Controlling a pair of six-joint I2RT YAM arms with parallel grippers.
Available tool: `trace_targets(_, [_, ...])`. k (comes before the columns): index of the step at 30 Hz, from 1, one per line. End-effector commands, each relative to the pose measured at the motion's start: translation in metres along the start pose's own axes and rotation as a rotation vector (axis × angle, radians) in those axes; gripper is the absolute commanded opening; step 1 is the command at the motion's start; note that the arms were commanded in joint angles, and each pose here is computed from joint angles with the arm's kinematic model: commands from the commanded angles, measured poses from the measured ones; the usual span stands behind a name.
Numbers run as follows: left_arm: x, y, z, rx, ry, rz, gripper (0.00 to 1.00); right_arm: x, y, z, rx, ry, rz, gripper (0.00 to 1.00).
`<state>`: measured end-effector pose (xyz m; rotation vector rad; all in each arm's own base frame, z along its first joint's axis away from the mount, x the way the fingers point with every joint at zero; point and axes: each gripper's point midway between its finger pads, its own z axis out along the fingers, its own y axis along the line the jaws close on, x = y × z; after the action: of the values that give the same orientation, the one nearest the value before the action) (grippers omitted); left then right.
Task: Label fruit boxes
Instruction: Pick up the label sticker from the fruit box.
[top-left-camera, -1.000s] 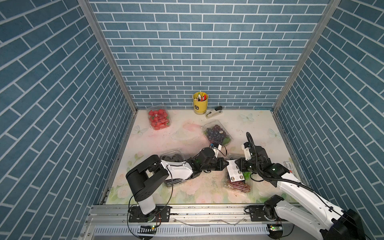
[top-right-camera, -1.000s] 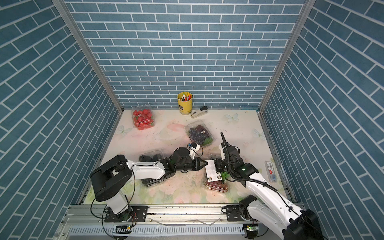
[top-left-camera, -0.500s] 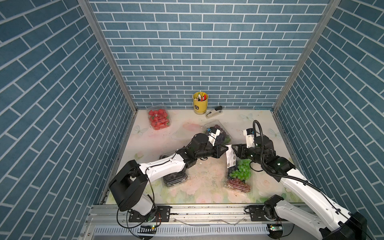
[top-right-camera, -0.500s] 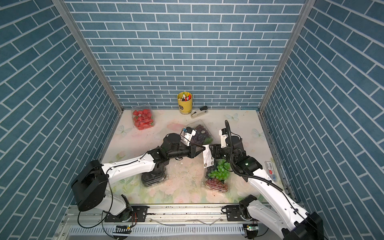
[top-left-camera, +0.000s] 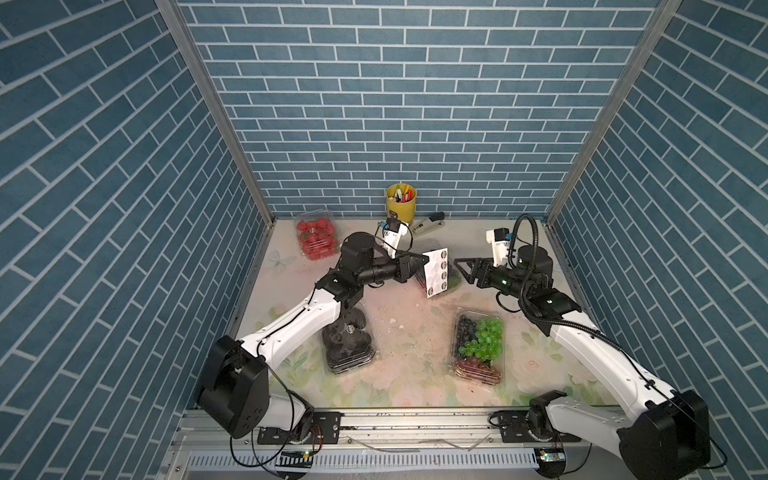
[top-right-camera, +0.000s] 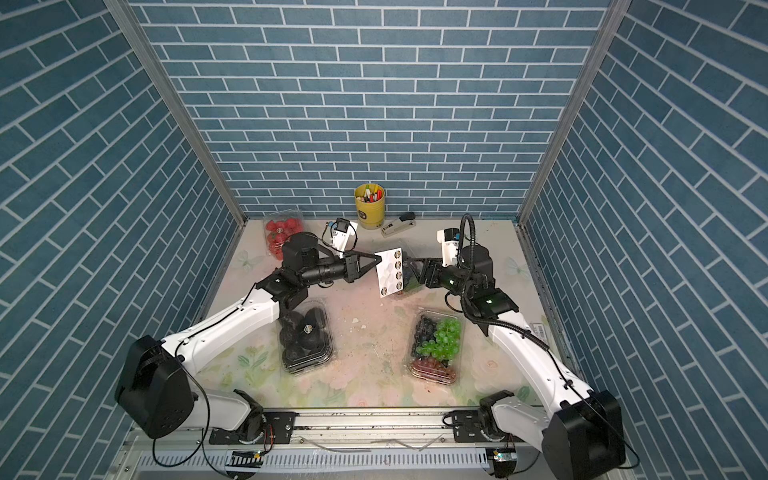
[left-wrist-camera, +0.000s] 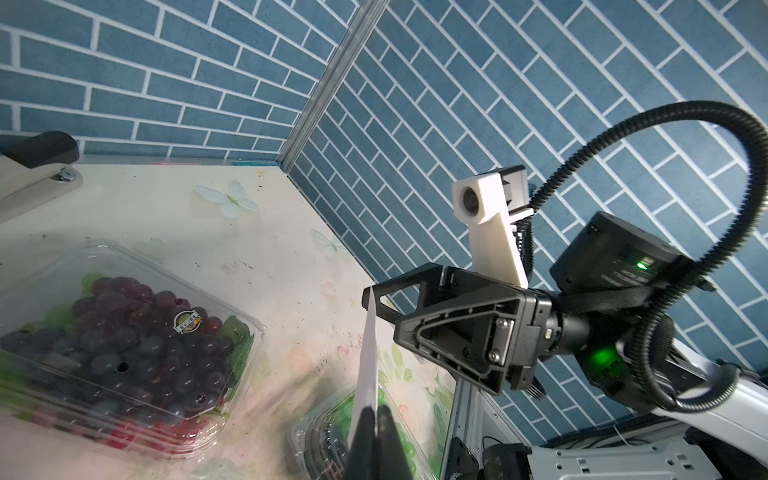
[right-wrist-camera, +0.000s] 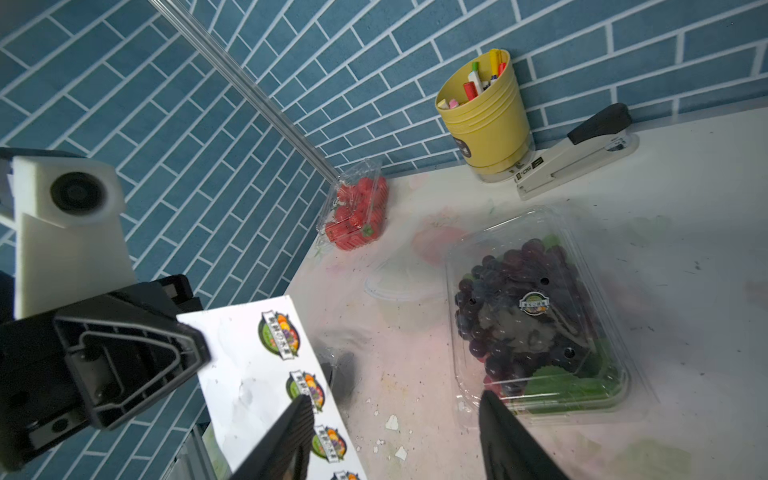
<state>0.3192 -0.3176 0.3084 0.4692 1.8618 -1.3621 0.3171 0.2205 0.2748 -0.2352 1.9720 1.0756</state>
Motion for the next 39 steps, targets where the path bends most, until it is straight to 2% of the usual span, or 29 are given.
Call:
trace_targets(1, [-0.023,-0.02,-0.011,0.087,-0.046,0.039,0.0,-0.023,0.04,0.0,-0.2,-0.036,-0.006,0.66])
trace_targets(11, [-0.033,-0.027,-0.014,0.114,-0.069,0.036,0.0,-0.023,0.055,0.016,-0.363,0.007,0.022,0.66])
trace_targets(18, [-0.039,-0.031,-0.013,0.141,-0.086,0.027,0.0,-0.015,0.053,0.023,-0.408,0.035,0.047,0.66])
trace_targets(25, [-0.059,-0.03,-0.014,0.18,-0.143,-0.006,0.0,-0.009,0.062,0.025,-0.517,0.053,0.081,0.66])
trace_targets(31, [-0.067,-0.03,-0.011,0.212,-0.167,-0.025,0.0,-0.01,0.067,0.028,-0.6,0.057,0.126,0.63])
trace_targets(37, [-0.073,-0.023,-0.014,0.208,-0.188,-0.04,0.0,-0.009,0.07,0.024,-0.616,0.057,0.122,0.6])
trace_targets(39, [-0.075,-0.02,-0.015,0.204,-0.192,-0.04,0.0,-0.008,0.07,0.023,-0.62,0.057,0.118,0.55])
